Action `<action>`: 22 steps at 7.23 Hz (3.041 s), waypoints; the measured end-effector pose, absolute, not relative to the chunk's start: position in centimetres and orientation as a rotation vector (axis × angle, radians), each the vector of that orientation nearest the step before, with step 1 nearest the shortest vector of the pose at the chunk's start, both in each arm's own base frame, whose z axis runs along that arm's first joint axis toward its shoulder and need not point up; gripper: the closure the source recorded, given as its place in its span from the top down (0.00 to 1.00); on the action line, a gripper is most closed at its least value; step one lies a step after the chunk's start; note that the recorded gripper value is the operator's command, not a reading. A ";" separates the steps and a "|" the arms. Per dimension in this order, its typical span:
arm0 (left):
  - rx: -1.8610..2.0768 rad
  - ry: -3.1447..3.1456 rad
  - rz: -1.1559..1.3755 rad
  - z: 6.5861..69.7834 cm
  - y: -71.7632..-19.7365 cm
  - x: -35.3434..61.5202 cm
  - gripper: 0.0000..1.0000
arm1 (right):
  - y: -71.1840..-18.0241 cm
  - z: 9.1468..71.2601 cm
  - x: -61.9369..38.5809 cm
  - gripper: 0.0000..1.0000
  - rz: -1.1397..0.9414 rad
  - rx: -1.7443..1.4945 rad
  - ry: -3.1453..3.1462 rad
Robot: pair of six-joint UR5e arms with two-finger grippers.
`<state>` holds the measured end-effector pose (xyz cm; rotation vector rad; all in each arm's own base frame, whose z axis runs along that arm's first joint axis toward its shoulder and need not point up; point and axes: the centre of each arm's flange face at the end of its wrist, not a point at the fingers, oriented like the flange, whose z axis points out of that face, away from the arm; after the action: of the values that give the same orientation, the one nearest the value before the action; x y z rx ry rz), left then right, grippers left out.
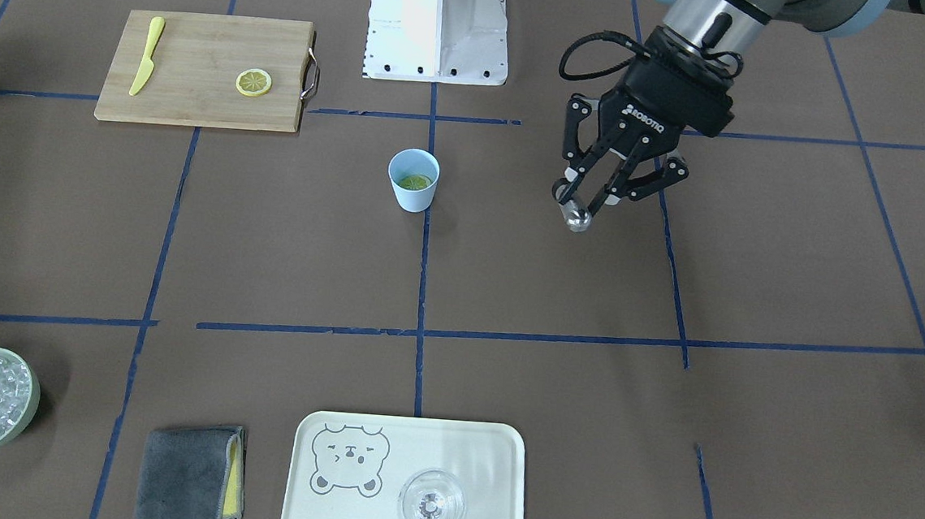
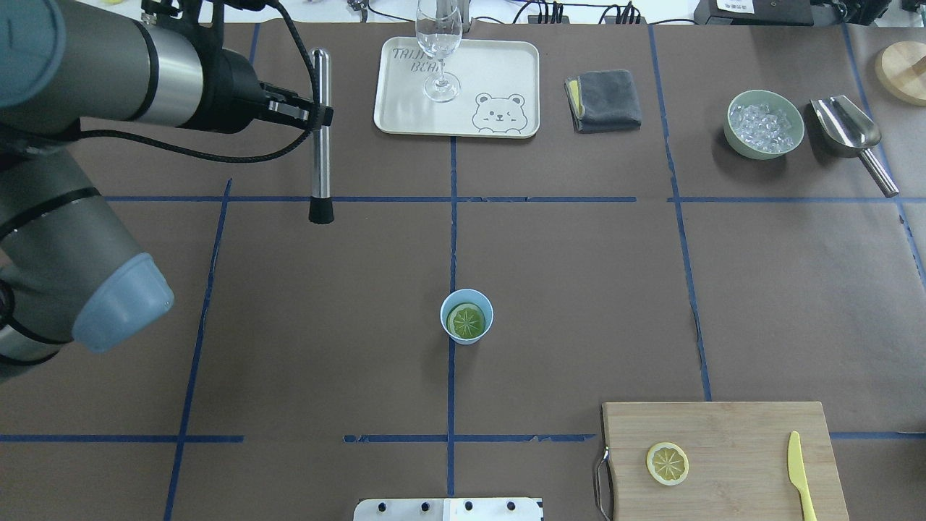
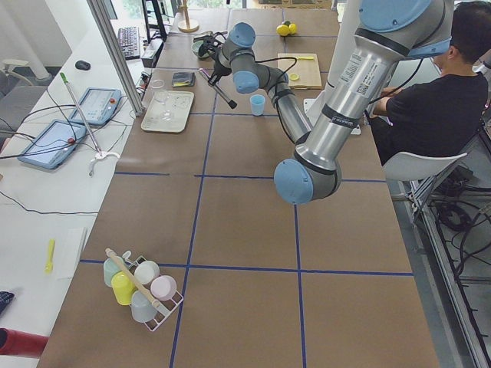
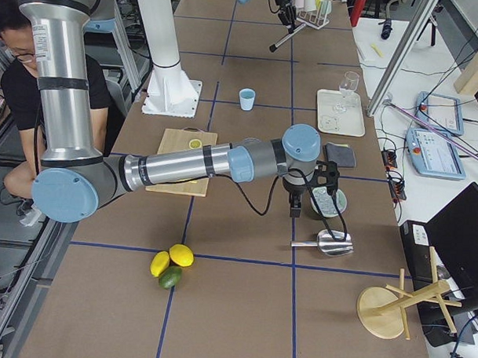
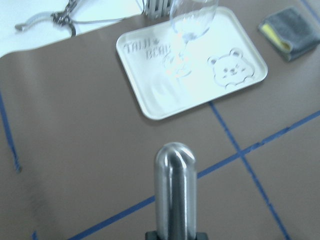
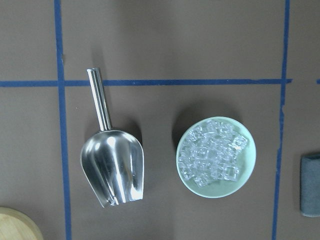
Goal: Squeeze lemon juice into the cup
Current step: 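Lift the muddler upright with the left gripper and carry it over the cup, then press the muddler down into the cup onto the lemon slice with the left gripper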
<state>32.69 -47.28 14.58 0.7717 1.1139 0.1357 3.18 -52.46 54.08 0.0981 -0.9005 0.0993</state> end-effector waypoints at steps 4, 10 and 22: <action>1.010 1.164 -0.107 13.5 -38.8 40.5 0.00 | -46.4 61.3 5.9 1.00 0.142 0.017 -0.845; 1.001 1.165 -0.177 13.6 -31.2 50.5 0.00 | -42.0 65.2 6.9 1.00 0.142 -0.029 -0.831; 0.986 1.168 -0.130 17.0 -30.4 55.4 0.00 | -40.7 65.0 7.5 1.00 0.157 -0.023 -0.831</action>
<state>55.35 -30.42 17.00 0.9865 1.1675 -0.1301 7.53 -40.69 65.01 -0.0229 -0.8310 0.1571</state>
